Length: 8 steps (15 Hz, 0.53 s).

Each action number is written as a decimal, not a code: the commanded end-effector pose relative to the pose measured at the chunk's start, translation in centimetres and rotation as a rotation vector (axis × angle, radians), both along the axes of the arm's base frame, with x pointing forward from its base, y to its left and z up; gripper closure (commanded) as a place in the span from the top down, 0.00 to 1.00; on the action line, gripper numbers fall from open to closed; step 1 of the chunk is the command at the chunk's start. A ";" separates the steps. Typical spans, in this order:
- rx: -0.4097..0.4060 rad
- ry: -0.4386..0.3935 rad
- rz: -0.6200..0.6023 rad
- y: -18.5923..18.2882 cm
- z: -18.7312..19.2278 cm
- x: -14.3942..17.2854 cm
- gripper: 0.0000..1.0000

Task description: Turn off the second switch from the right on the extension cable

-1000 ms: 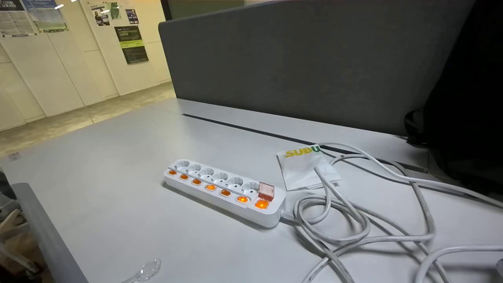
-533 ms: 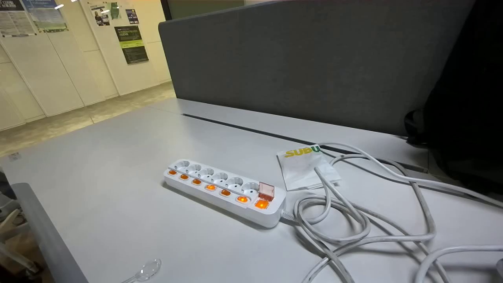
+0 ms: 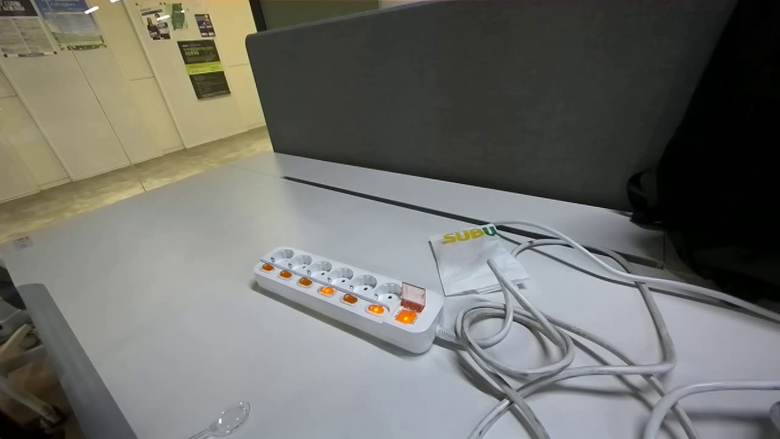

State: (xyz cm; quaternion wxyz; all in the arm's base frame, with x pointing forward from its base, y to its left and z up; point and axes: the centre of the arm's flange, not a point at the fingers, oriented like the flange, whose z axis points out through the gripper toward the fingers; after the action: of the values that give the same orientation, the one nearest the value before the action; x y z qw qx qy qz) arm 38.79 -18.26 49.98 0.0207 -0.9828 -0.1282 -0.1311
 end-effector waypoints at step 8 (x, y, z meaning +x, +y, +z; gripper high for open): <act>-0.074 0.045 -0.056 5.4 -11.0 6.7 0.11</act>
State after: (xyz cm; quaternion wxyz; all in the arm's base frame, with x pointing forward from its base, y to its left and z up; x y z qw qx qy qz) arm 44.14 -13.76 41.72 -0.0169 -0.9841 -0.1258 -0.1240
